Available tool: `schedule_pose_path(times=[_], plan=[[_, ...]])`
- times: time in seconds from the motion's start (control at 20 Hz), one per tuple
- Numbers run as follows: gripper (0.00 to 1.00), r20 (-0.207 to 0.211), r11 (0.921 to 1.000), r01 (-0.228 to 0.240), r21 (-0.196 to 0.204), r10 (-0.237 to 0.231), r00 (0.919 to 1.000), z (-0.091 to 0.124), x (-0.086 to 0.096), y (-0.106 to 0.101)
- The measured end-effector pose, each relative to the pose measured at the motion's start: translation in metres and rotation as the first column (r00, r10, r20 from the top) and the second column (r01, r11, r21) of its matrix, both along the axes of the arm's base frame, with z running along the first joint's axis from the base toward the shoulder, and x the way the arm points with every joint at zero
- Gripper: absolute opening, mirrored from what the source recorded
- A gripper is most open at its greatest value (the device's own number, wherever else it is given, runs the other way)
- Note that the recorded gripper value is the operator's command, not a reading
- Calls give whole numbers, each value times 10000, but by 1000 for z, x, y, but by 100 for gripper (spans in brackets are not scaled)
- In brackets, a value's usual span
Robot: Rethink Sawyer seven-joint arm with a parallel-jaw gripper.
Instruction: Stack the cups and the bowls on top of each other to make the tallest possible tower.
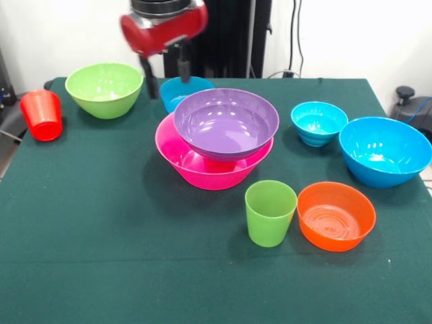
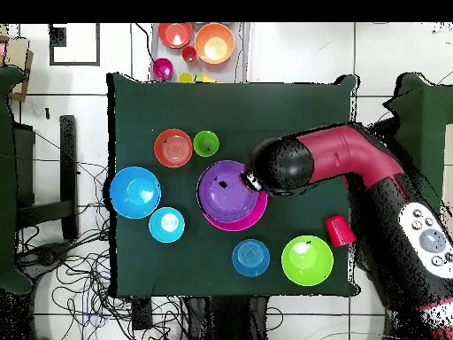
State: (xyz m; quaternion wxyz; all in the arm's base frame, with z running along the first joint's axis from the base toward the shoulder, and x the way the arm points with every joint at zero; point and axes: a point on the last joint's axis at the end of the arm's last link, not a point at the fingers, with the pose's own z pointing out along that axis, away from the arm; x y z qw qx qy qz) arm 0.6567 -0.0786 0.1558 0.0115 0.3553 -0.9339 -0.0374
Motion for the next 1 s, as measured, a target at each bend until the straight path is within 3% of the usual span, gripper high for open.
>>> schedule_pose_path(times=[0.1,0.15,0.3,0.35,0.5,0.55,0.65,0.8,1.0], plan=[[100,127,9999,-127,22,127,9998,2,10,14],[100,344,9993,-341,133,336,9988,3,29,40],[100,548,9978,-557,347,537,9971,0,49,74],[100,706,9957,-695,605,652,9954,-5,67,104],[100,830,9935,-757,844,687,9942,-11,83,129],[100,943,9909,-746,1117,641,9935,-19,101,154],[100,977,9899,-722,1217,604,9934,-23,109,164],[100,989,9874,-600,1464,457,9940,-34,135,187],[100,896,9872,-642,1459,514,9946,-43,157,190]])
